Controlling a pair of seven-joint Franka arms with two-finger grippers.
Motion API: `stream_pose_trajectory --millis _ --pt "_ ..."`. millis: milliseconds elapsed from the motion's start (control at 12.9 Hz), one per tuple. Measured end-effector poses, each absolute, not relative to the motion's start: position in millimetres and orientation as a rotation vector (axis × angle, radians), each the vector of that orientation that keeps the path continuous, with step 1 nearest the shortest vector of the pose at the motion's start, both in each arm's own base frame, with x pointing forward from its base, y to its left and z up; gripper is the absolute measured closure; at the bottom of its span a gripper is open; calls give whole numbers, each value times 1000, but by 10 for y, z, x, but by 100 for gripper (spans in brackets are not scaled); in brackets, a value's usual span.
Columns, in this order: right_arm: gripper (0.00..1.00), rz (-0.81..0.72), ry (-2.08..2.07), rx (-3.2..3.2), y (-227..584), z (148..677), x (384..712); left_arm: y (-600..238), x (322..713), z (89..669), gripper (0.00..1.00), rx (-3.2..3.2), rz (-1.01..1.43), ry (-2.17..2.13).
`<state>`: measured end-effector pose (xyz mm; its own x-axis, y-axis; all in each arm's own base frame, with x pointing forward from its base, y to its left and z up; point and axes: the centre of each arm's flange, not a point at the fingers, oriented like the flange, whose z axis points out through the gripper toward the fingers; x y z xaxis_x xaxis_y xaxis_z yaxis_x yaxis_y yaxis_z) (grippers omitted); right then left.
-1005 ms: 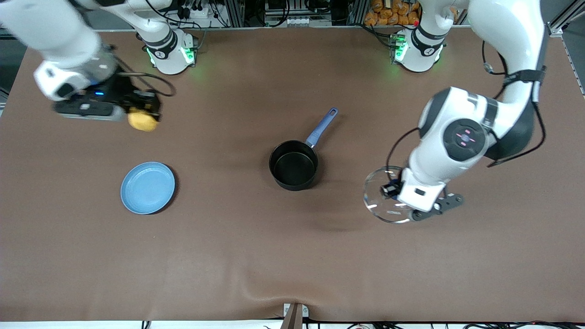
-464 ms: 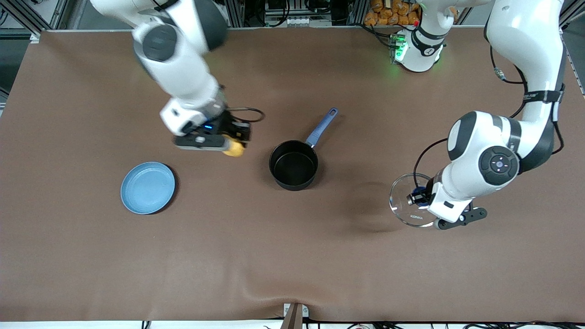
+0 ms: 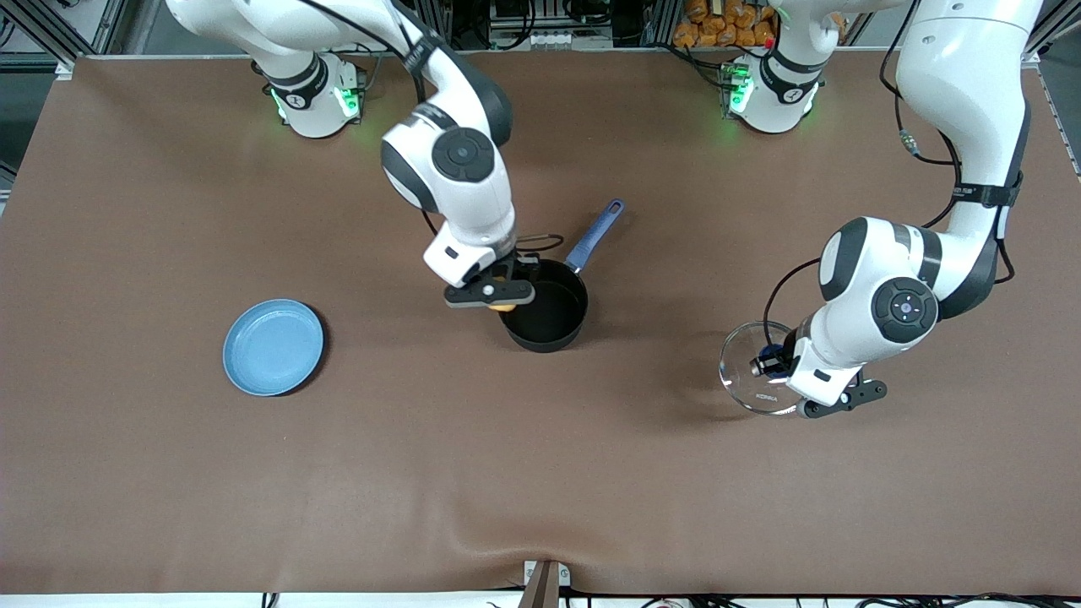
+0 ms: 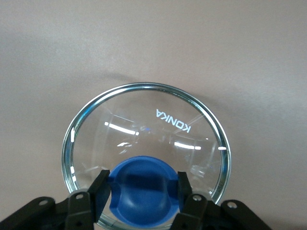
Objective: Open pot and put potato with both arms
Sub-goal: 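Lower the potato into the pot while the left gripper sets the lid down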
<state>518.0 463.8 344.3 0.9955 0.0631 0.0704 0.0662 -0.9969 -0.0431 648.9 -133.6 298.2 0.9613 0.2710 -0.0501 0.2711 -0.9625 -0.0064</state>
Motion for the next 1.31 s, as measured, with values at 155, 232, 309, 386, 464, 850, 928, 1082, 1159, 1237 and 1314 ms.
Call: stream_pose_trajectory --millis 155,232,309,386,464,850,928,1082,1159,1237,1314 --pt "44 -98 -126 -3078 4810 3191 5097 -1289 6415 2829 39 3107 -76 427" --pt "44 -98 -130 -3071 4883 3083 5058 -1270 6377 2774 39 3107 -75 411" --pt "44 -102 -130 -3065 4932 2979 5038 -1229 6344 2737 39 3109 -76 401" --pt "44 -113 -121 -3061 4965 2877 5034 -1146 6313 2714 39 3111 -77 386" --pt "44 -124 -104 -3051 4992 2783 5037 -1048 6276 2695 39 3113 -72 370" --pt "44 -143 -52 -3036 5088 2272 4993 -720 5969 2489 39 3116 -41 302" --pt "44 -148 -42 -3031 5104 2191 4981 -716 5912 2447 39 3117 -44 301" --pt "44 -151 -31 -3032 5110 2082 4971 -712 5842 2375 39 3117 -49 289" --pt "44 -150 -29 -3035 5104 2056 4974 -710 5812 2341 39 3118 -56 281" --pt "44 -151 -26 -3036 5098 2052 4981 -710 5789 2314 39 3119 -66 275" --pt "37 -153 -24 -3035 5096 2056 4988 -710 5772 2293 39 3120 -73 262"
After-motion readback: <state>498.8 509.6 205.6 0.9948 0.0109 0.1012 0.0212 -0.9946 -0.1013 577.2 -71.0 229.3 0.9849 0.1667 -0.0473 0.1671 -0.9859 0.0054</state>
